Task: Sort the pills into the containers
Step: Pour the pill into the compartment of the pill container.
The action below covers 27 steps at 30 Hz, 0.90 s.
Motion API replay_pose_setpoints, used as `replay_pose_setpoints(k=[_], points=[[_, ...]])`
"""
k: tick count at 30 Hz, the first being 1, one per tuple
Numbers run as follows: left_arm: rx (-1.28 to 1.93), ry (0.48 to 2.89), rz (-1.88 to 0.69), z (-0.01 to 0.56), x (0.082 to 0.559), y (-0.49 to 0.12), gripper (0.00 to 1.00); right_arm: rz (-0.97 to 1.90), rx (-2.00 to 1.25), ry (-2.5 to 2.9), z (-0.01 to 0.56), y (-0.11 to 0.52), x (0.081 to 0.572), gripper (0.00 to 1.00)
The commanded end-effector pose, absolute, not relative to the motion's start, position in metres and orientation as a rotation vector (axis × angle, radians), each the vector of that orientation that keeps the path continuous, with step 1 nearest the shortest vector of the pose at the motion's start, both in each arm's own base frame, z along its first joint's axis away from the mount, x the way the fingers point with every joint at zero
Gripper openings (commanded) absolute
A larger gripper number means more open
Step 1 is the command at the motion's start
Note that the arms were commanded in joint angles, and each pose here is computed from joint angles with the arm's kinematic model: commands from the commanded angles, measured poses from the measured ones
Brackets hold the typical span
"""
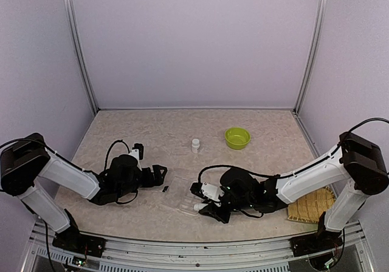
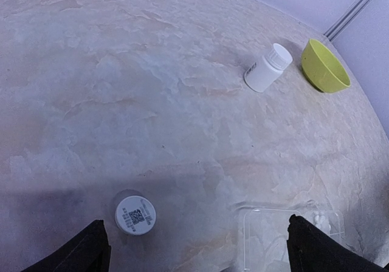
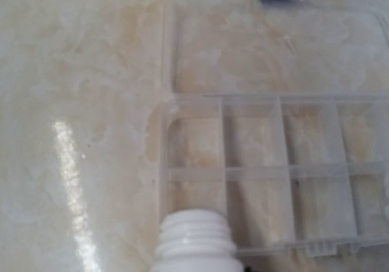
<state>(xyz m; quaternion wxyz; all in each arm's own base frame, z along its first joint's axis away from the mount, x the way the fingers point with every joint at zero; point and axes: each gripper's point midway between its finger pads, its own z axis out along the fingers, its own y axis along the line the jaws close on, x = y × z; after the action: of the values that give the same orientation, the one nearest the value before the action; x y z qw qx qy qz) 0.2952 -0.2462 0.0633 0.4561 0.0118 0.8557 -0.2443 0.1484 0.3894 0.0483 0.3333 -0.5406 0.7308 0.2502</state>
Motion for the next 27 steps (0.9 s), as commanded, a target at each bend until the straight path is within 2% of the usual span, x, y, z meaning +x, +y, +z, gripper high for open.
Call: replay_pose_setpoints(k=[1, 27], points=[[0.035, 2.103, -0.617, 0.065, 0.296, -0.251, 0.99, 0.633, -1.430, 1.896, 0.056, 0.393, 0.147, 0.22], [0.028, 2.111, -0.620, 0.060, 0.293, -0.250, 0.99, 0.508, -1.532, 1.968, 0.039, 0.395, 0.145, 0.20]])
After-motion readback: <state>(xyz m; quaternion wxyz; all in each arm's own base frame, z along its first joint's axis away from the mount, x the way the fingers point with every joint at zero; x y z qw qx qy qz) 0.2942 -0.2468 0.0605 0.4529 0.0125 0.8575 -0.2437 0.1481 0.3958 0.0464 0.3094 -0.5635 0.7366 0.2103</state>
